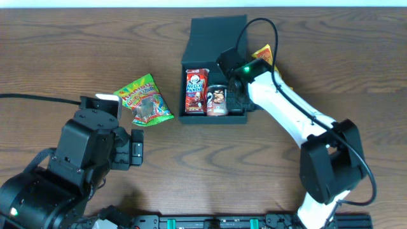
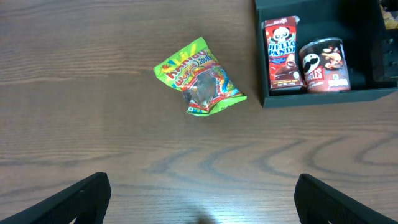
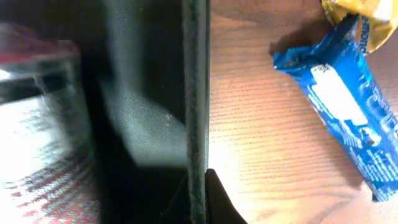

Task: Pack container
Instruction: 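Release the can beside the Hello Panda box and withdraw right gripper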

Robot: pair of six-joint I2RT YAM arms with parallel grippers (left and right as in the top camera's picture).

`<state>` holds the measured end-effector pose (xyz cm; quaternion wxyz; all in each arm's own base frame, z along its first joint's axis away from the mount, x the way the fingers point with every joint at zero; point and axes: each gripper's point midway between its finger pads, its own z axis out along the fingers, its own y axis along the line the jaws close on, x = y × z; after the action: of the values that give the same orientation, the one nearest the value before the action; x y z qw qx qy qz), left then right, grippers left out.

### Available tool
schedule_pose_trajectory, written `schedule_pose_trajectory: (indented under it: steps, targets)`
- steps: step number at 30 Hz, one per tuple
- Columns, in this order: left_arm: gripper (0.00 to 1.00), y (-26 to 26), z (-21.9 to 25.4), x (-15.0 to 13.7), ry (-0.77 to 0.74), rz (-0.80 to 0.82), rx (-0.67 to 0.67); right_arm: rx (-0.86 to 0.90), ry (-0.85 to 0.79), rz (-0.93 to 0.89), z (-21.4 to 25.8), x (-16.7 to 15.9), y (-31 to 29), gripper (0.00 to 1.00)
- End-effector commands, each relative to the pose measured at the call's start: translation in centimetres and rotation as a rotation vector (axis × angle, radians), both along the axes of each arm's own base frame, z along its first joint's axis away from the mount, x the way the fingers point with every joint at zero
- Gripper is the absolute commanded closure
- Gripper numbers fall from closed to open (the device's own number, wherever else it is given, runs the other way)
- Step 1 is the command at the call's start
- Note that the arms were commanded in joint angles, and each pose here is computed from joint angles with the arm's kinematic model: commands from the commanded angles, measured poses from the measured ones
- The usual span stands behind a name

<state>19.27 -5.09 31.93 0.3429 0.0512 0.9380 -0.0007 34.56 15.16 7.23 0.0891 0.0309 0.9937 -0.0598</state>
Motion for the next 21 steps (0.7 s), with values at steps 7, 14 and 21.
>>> schedule_pose_trajectory:
  steps: [7,14,21]
  targets:
    - [0.05,0.3,0.1,-0.1,-0.004,-0.007,0.016,0.042,0.033,0.067,-1.9,-1.6,-0.6,0.99]
    - [0.05,0.3,0.1,-0.1,-0.004,-0.007,0.016,0.037,0.056,0.098,-4.4,-2.9,-0.9,0.99]
    - [0.05,0.3,0.1,-0.1,-0.004,-0.007,0.016,0.001,0.044,0.144,-4.5,-2.7,-1.5,0.98]
